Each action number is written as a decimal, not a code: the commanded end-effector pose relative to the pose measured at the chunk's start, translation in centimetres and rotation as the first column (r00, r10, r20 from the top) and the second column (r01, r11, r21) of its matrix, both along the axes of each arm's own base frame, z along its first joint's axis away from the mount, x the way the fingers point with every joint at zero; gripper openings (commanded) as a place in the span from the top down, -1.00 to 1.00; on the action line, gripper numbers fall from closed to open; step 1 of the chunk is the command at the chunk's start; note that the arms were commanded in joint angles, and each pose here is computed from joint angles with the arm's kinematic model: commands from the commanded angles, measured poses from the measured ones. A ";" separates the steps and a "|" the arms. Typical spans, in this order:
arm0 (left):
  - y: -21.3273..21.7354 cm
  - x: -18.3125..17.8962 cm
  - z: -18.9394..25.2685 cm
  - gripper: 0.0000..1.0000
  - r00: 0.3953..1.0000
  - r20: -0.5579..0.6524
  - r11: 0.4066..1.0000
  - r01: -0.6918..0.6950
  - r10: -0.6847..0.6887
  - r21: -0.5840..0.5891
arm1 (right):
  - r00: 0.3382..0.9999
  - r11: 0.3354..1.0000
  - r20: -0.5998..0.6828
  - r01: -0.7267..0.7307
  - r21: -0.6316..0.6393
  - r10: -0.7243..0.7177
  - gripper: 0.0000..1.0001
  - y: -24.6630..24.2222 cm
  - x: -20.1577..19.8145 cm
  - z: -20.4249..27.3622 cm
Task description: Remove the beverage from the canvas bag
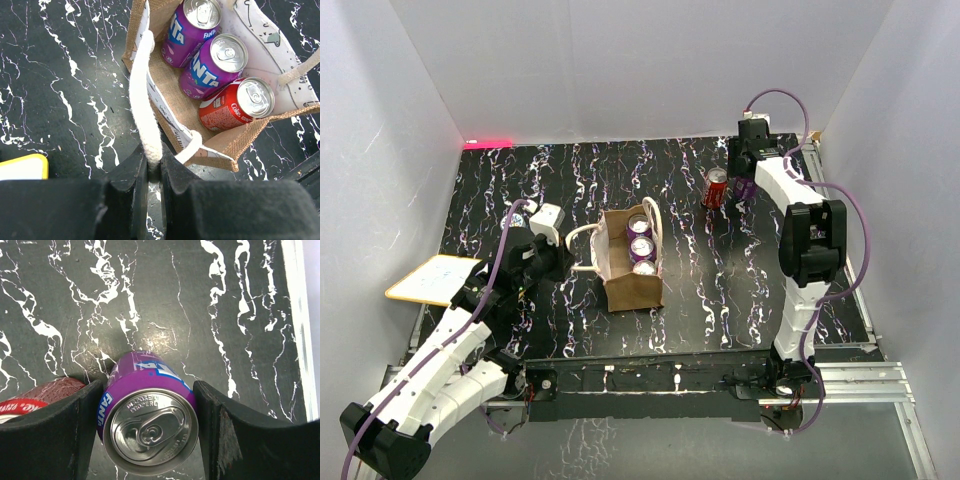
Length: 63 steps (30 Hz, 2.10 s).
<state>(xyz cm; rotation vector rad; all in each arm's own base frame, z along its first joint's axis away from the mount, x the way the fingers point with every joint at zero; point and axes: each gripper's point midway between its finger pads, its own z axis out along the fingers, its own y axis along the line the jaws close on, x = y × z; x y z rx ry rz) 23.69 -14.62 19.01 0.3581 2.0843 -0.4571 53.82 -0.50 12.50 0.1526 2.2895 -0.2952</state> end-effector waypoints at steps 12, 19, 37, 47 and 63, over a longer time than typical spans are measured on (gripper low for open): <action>0.0 0.2 0.1 1.00 1.000 0.009 1.000 0.000 0.000 -0.007 | 0.999 0.999 -0.013 -0.049 -0.007 0.049 0.58 0.5 2.2 0.0; 0.0 0.2 0.0 1.00 1.000 0.008 1.000 0.002 -0.002 -0.006 | 0.999 0.999 -0.003 -0.048 -0.005 0.048 -0.45 0.6 2.2 1.6; -0.1 0.2 0.1 1.00 1.000 0.007 1.000 0.006 -0.006 -0.011 | 0.993 0.969 0.084 -0.100 0.227 0.083 -0.87 3.4 -9.6 5.4; -0.3 0.1 -0.1 1.00 1.000 0.001 1.000 0.018 -0.018 -0.013 | 0.945 0.824 0.149 -0.328 0.463 0.292 -0.86 10.8 -19.9 6.2; 0.0 0.2 0.3 1.00 1.000 0.014 1.000 0.006 -0.006 -0.012 | 0.715 0.570 0.409 -0.700 0.431 0.568 -0.80 30.9 -24.5 23.2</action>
